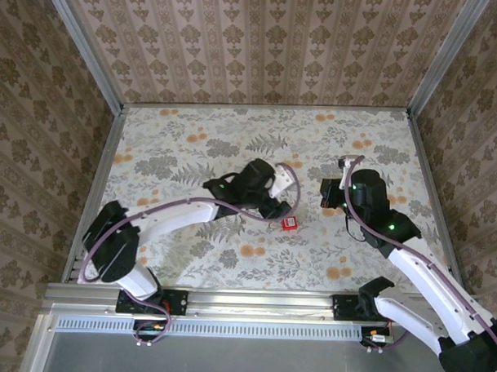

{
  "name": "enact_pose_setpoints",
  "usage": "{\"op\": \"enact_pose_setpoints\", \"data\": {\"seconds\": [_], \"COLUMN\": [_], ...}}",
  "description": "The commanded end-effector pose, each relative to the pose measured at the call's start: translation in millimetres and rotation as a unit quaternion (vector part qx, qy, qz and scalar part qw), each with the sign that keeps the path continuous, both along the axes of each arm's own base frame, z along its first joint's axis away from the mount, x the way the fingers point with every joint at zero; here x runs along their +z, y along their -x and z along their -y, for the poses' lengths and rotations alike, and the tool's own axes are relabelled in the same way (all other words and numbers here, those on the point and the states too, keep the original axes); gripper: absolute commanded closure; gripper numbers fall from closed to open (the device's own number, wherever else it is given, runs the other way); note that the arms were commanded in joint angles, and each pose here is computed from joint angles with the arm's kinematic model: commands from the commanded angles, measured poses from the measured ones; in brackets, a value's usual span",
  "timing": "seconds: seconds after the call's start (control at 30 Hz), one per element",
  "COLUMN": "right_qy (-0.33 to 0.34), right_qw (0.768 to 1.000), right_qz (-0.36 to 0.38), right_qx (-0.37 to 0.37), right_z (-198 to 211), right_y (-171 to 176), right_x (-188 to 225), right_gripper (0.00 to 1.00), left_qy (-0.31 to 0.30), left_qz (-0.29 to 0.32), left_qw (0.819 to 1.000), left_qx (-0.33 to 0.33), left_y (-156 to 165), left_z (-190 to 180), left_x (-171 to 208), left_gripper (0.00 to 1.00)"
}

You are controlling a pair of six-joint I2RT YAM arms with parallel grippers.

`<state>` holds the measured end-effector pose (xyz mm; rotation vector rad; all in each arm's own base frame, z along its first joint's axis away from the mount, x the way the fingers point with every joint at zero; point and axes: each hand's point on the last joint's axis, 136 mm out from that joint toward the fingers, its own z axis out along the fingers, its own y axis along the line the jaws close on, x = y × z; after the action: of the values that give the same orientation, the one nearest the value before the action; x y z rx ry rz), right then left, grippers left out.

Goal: Unlock with the key

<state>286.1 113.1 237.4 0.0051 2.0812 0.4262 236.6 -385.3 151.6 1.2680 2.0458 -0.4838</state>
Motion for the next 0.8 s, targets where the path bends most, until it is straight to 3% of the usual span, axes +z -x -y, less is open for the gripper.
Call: {"op": "enact_pose_setpoints", "data": {"seconds": [0.0, 0.33, 0.77], "right_qy": [0.002, -0.004, -0.002], "right_qw": [0.999, 0.999, 0.999], "right_qz": [-0.003, -0.003, 0.012], "right_qx": [-0.048, -0.054, -0.049], "right_z": [24, 34, 39], "right_y": [8, 21, 30], "right_x": [3, 12, 23], "right_gripper": [1.0, 1.0, 1.0], "left_qy": [-0.138, -0.197, -0.222], "left_qz": [0.045, -0.013, -0.057], "left_qw": [0.989, 0.973, 0.965], "left_qx": [-0.038, -0.116, -0.131], "left_y": [6, 21, 8], "left_z": [-10, 19, 29], "left_x": [-37, -83, -108], "left_gripper": [0.21, 0.2, 0.26]}}
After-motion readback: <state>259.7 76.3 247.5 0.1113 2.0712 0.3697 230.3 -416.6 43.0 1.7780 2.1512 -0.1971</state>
